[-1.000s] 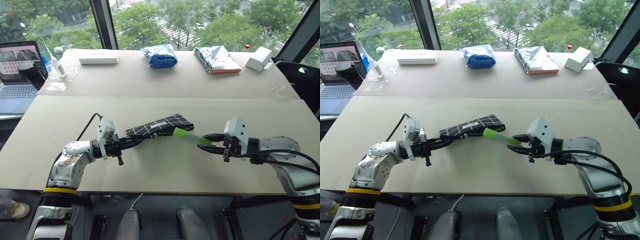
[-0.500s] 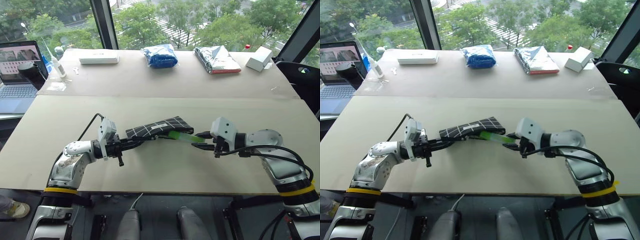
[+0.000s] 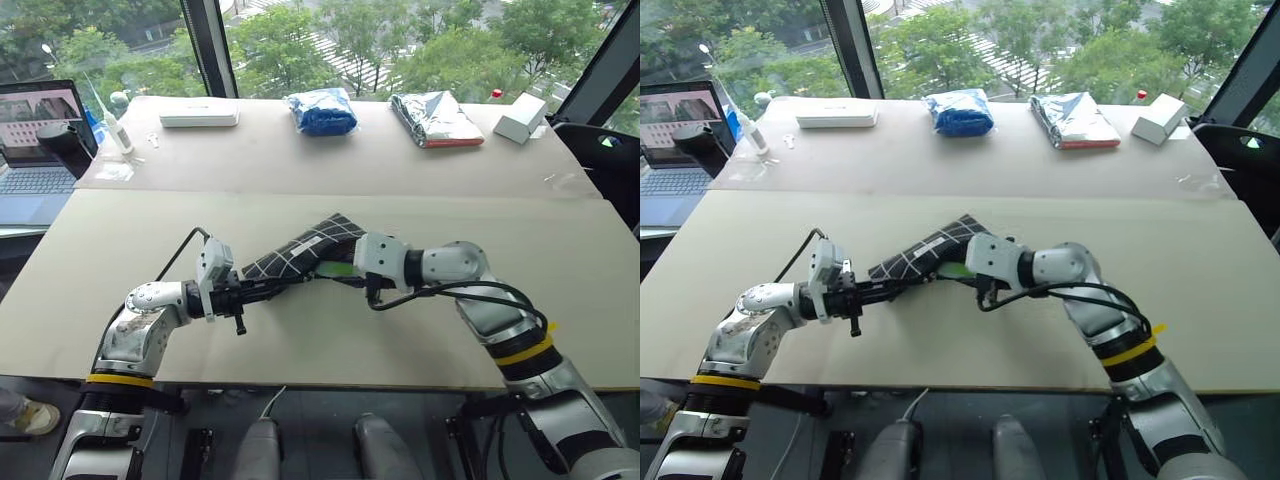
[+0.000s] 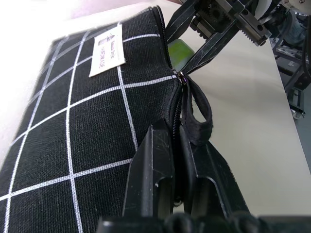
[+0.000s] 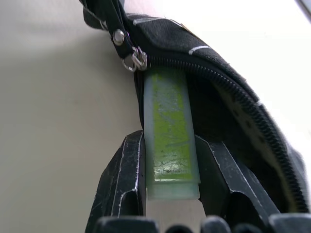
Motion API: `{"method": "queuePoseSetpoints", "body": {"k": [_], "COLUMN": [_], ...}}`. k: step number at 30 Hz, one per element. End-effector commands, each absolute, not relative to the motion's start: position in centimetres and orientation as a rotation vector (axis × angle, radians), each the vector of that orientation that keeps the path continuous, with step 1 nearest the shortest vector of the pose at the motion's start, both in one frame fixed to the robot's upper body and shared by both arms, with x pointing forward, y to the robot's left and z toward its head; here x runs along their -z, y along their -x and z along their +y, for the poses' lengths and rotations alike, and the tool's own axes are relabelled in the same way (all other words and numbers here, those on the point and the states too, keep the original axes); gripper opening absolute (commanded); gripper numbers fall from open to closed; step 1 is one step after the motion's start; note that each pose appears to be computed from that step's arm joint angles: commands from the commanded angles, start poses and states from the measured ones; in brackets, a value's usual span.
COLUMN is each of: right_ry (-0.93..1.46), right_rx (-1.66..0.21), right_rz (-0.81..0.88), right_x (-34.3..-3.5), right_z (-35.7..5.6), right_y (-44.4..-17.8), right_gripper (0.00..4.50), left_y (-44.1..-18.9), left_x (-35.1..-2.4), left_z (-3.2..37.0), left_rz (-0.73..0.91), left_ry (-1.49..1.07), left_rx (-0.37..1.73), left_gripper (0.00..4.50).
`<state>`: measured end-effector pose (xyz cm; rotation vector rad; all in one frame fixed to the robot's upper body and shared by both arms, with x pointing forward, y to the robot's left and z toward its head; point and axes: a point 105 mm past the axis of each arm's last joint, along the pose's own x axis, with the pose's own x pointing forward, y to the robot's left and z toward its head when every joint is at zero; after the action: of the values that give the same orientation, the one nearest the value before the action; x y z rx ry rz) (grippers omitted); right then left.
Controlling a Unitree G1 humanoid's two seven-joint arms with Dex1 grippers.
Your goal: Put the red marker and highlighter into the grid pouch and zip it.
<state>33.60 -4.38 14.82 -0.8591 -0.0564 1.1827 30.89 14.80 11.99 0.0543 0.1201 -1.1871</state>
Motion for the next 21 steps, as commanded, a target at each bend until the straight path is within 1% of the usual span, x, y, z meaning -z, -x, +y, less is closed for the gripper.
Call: {"method": "queuePoseSetpoints", "body": {"k": [1, 4, 8, 14, 18, 21], "right_ry": [0.906, 0.955, 1.022, 1.080, 1.113, 1.131], "right_rx": [-1.182, -1.171, -1.119, -1.015, -0.991, -1.010], "right_rz": [-0.213, -0.227, -0.226, -0.238, -0.262, -0.285], "right_x": [-16.9, -16.6, -16.5, -18.4, -19.2, -19.2], "right_z": [-1.8, -1.5, -2.6, -5.5, -6.1, -5.9], "right_y": [-33.4, -33.8, -34.9, -36.8, -37.4, -37.2], "right_gripper": [1.05, 1.05, 1.05, 1.05, 1.05, 1.05], "left_y": [-31.0, -31.1, -31.1, -30.9, -30.8, -30.8], "left_x": [-13.1, -13.1, -13.1, -13.0, -13.2, -14.0], "left_z": [14.4, 14.3, 14.2, 14.2, 14.1, 13.8], "left_rz": [0.068, 0.065, 0.063, 0.068, 0.069, 0.059], "left_ry": [-0.084, -0.084, -0.083, -0.077, -0.064, -0.018], "left_rx": [1.214, 1.216, 1.217, 1.219, 1.229, 1.239], "left_gripper": [0.00, 0.00, 0.00, 0.00, 0.00, 0.00]}}
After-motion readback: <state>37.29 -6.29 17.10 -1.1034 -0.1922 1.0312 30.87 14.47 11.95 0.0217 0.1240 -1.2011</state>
